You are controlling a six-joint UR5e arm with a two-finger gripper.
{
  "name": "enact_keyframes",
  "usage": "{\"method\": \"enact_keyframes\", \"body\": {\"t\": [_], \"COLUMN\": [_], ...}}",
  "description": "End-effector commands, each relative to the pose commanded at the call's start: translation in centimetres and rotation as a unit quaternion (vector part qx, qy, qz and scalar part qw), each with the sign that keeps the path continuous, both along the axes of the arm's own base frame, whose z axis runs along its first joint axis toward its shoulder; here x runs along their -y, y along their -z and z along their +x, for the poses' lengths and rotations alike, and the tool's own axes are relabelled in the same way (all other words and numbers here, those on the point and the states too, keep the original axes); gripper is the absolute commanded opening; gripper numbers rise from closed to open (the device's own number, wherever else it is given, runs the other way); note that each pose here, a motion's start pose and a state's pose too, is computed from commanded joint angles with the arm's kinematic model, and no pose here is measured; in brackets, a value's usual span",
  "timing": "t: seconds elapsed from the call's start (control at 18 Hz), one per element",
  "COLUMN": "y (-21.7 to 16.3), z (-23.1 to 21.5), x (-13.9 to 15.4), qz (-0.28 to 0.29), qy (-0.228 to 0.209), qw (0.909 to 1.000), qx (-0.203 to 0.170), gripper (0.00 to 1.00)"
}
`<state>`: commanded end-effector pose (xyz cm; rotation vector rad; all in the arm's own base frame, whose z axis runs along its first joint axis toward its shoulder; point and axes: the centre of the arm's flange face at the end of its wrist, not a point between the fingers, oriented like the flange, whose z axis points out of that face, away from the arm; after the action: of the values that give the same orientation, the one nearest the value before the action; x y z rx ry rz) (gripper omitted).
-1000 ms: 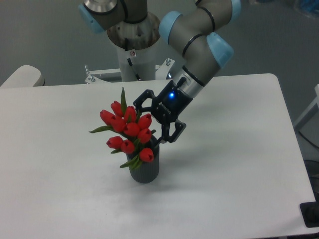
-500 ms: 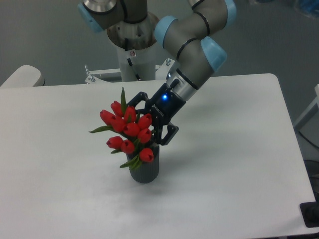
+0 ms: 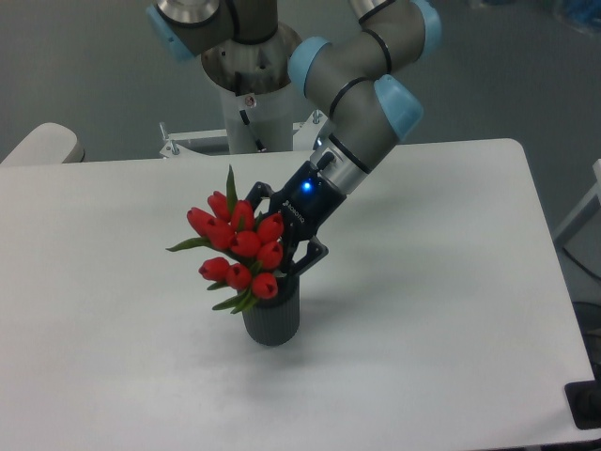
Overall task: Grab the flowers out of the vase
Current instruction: 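Close the gripper around the red tulip bouquet stems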
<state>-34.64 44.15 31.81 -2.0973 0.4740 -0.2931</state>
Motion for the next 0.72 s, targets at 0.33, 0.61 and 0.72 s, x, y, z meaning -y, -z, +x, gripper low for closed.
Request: {"method": "enact_keyframes", "body": {"t": [0.33, 0.61, 0.72], "y": [-0.7, -1.1, -1.4], "z": [-0.6, -1.2, -1.4], "x": [0.2, 0.4, 0.5], "qz": [0.010, 0.014, 0.019], "qy": [-0.005, -0.013, -0.018], "qw": [0.9999, 0.9998, 0.9996], "qx": [0.000, 0.005, 0.011], "gripper": [0.32, 0.31, 0.31]}}
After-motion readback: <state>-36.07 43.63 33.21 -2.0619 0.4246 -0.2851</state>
